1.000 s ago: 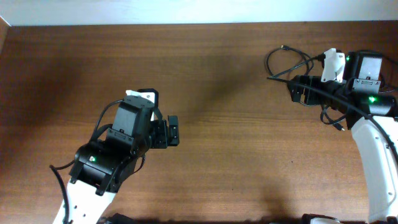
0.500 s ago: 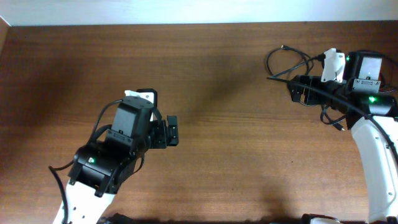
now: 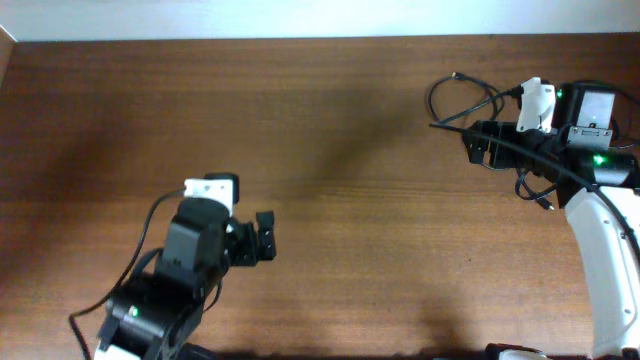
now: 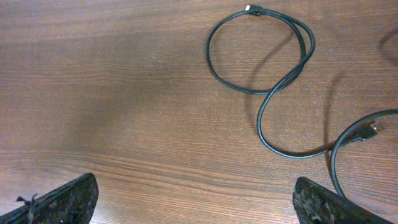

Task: Untangle cables

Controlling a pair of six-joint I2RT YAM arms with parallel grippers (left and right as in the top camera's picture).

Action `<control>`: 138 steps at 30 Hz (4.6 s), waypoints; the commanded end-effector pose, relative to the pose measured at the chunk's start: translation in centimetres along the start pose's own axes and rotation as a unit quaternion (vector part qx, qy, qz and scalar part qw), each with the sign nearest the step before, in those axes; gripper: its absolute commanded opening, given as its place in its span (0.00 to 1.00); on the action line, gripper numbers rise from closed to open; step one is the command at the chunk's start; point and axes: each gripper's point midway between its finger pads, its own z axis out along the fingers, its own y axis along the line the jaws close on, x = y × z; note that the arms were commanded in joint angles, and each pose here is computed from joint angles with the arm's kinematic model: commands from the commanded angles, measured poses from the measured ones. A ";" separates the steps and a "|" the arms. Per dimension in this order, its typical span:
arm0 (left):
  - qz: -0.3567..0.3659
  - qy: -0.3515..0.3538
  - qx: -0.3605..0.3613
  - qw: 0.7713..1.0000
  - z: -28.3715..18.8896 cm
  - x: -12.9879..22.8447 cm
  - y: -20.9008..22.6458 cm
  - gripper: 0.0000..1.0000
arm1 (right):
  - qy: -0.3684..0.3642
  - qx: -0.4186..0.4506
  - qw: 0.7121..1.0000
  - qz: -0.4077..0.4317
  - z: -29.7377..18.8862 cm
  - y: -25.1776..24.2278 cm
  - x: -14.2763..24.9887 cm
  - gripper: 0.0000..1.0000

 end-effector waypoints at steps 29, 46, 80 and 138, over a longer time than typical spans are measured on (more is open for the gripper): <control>-0.026 -0.271 0.115 0.955 0.4 1.2 0.6 0.99 | -0.016 0.004 1.000 -0.012 -0.8 0.3 -0.9 0.99; -0.045 -0.390 0.170 0.904 0.3 0.5 0.3 0.99 | -0.016 0.004 1.000 -0.012 -0.8 0.3 -0.9 0.99; -0.053 -0.338 0.021 0.939 3.4 3.3 5.7 0.99 | -0.016 0.004 1.000 -0.012 -0.8 0.3 -0.9 0.99; 0.052 -0.343 -0.137 0.928 2.5 2.7 11.4 0.99 | -0.016 0.003 1.000 -0.012 -0.8 0.3 -0.9 0.99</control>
